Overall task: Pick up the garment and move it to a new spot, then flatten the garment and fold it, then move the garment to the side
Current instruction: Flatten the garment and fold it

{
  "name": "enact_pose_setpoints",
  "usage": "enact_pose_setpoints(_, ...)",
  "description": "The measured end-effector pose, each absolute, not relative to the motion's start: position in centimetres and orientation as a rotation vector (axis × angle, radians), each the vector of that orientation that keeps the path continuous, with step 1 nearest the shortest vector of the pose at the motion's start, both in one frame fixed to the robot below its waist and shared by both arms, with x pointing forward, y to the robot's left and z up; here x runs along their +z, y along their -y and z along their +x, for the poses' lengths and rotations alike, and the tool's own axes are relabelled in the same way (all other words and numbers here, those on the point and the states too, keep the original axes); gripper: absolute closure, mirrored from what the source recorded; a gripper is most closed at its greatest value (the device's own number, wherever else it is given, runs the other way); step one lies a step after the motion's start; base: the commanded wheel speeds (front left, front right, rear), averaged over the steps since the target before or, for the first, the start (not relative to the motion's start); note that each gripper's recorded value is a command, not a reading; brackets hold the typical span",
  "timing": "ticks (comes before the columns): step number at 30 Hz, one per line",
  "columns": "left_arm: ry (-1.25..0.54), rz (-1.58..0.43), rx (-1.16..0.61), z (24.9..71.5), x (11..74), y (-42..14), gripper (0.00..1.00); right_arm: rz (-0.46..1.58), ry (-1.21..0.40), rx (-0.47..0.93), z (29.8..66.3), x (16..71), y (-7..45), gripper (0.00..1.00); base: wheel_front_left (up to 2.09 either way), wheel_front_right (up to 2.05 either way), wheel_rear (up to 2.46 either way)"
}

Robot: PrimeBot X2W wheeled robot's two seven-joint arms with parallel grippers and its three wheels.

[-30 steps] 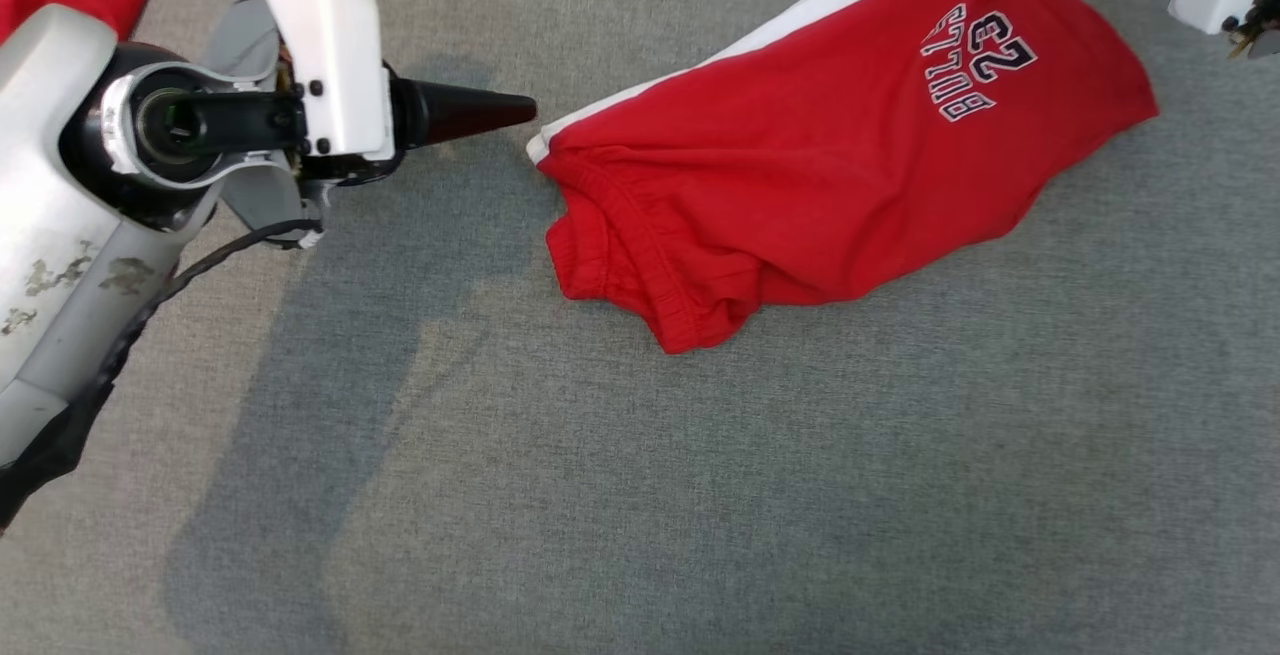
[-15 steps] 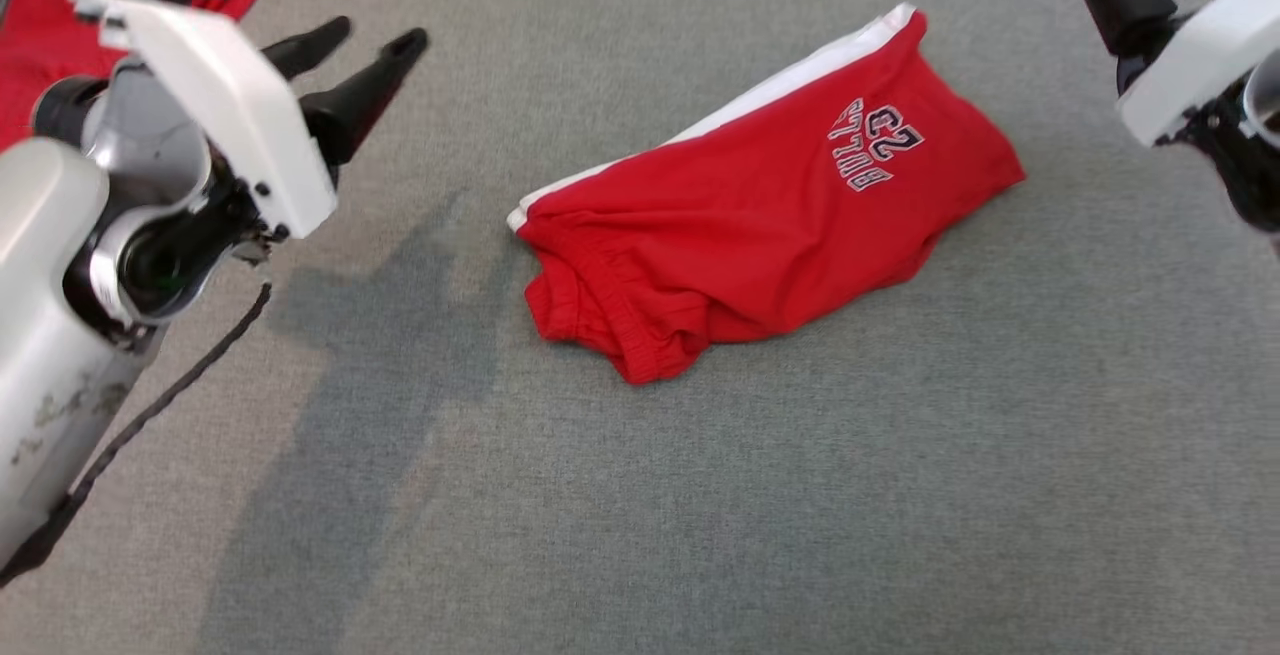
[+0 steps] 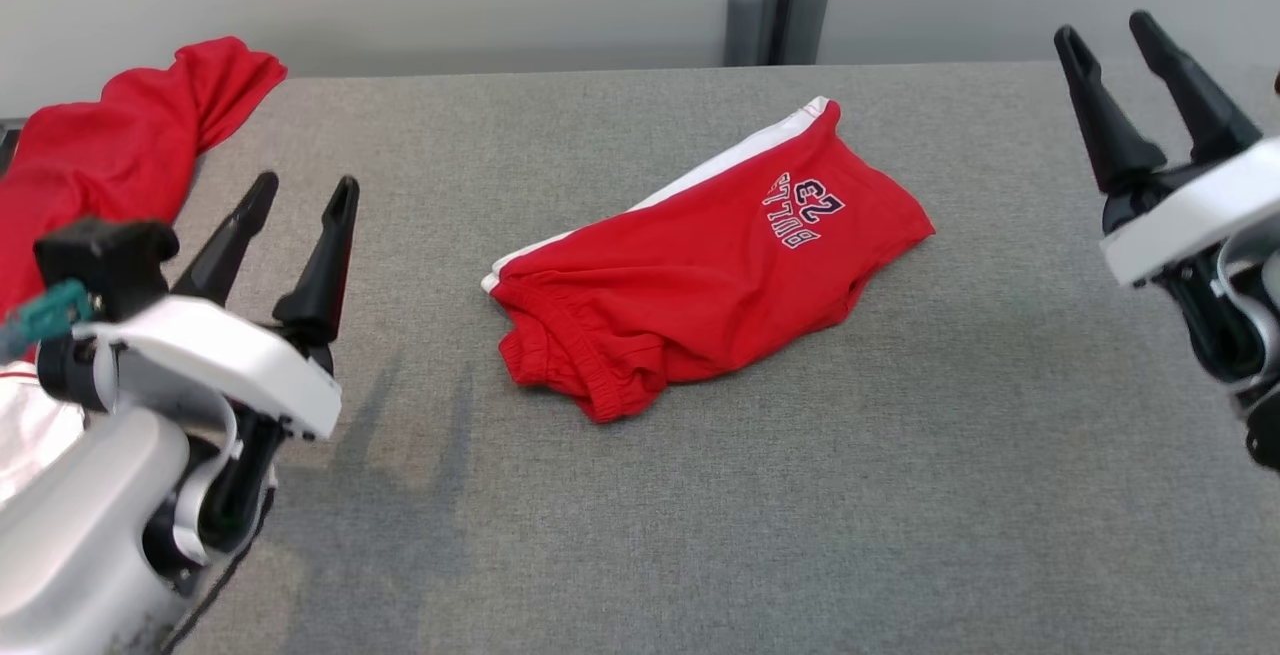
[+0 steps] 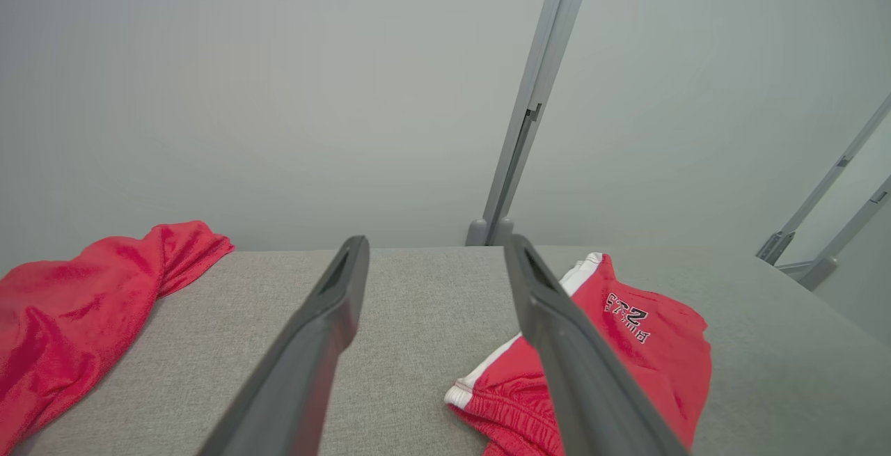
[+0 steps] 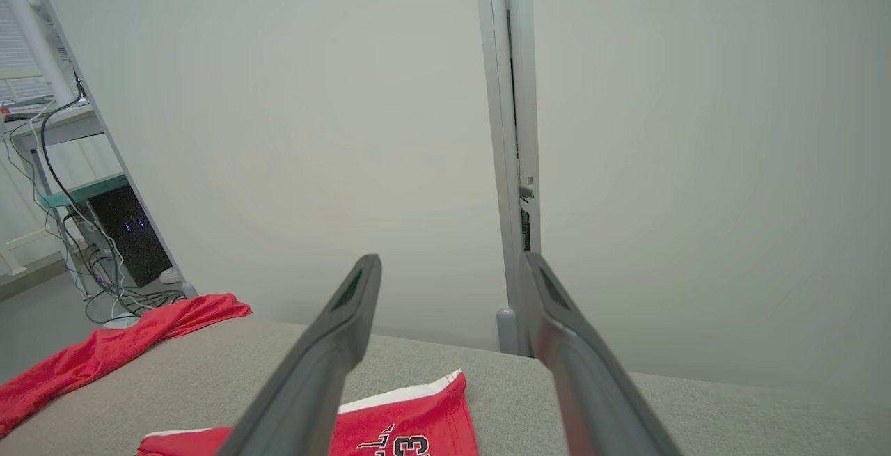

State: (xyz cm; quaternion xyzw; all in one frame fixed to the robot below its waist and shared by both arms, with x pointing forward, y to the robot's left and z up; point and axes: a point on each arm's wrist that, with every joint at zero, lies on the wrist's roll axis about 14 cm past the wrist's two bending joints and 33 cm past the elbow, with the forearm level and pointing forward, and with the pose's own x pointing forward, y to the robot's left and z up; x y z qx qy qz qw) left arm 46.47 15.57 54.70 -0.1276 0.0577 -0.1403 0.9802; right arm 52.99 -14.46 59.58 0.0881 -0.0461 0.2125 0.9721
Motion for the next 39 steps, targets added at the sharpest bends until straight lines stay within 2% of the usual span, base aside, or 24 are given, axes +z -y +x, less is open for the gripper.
enact_pose_setpoints(7, -0.073, -0.319, -0.195, 44.3, 53.0, -15.7, 0.0, 0.233, 0.087, 0.376, 49.7, 56.5, 15.1, 0.0, 0.0, 0.0, 0.0)
enact_pose_setpoints(14, -0.001, -0.374, -0.092, 41.8, 52.6, -16.3, 0.0, 0.285, 0.048, 0.327, 49.1, 53.9, 15.4, 0.0, 0.0, 0.0, 0.0)
enact_pose_setpoints(20, 0.03, -0.37, -0.028, 39.3, 51.6, -17.1, 0.0, 0.273, -0.046, 0.326, 50.7, 50.6, 14.3, 0.0, 0.0, 0.0, 0.0)
enact_pose_setpoints(25, 0.065, -0.362, -0.003, 38.6, 51.7, -17.6, 0.0, 0.245, -0.112, 0.35, 53.8, 49.0, 12.5, 0.0, 0.0, 0.0, 0.0)
enact_pose_setpoints(34, 0.057, -0.338, 0.054, 37.8, 50.1, -18.8, 0.0, 0.201, -0.413, 0.344, 59.0, 42.1, 10.9, 0.0, 0.0, 0.0, 0.0)
enact_pose_setpoints(39, 0.035, -0.314, 0.095, 37.3, 49.2, -20.0, 0.0, 0.215, -0.624, 0.367, 59.8, 38.0, 8.8, 0.0, 0.0, 0.0, 0.0)
